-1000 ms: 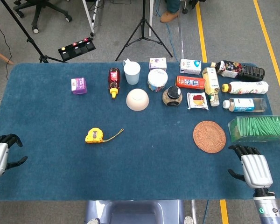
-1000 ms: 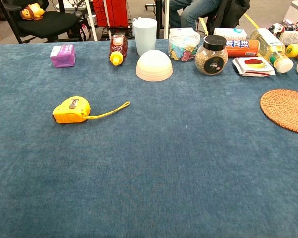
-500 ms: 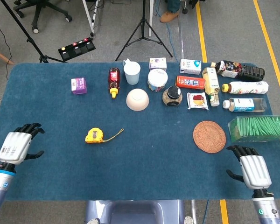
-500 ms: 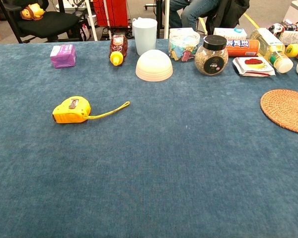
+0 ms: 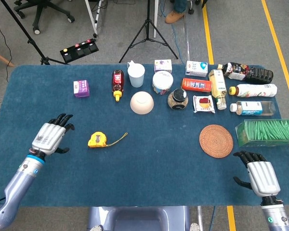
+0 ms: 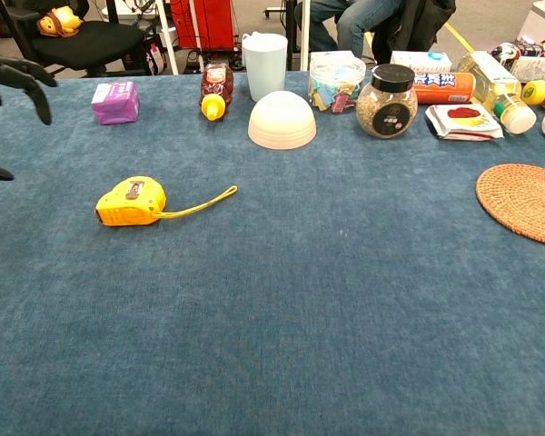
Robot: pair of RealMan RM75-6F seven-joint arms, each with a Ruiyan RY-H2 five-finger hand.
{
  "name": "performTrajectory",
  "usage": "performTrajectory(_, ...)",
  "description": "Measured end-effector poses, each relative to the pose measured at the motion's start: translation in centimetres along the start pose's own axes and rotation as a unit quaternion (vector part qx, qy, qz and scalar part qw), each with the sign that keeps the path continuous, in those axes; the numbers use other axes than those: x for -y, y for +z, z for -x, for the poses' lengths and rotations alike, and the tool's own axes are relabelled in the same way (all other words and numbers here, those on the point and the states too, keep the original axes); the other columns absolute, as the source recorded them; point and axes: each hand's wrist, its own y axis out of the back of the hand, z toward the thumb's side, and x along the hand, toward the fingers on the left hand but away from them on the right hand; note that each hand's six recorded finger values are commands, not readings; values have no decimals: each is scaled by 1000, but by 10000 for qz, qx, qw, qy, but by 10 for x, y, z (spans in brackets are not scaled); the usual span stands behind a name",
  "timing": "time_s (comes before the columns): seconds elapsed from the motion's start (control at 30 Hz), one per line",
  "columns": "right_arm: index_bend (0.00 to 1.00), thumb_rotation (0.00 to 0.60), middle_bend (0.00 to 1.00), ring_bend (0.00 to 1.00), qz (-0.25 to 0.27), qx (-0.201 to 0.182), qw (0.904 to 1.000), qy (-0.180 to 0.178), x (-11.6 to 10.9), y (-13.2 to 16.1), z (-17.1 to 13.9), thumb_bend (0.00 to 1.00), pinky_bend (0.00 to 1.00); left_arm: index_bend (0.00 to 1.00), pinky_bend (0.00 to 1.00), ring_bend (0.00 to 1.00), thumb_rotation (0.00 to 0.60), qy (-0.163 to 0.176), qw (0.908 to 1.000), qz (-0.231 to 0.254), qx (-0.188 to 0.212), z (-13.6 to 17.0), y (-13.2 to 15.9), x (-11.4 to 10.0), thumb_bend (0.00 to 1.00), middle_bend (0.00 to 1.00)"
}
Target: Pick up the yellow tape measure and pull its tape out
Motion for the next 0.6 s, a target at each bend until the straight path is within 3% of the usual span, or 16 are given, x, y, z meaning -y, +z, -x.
performTrajectory(0.6, 283, 600, 314, 323, 69, 116, 9999, 67, 6, -15, 3, 151, 291, 325, 207, 3, 600, -553, 9984, 10, 134, -66, 67, 39, 119, 81)
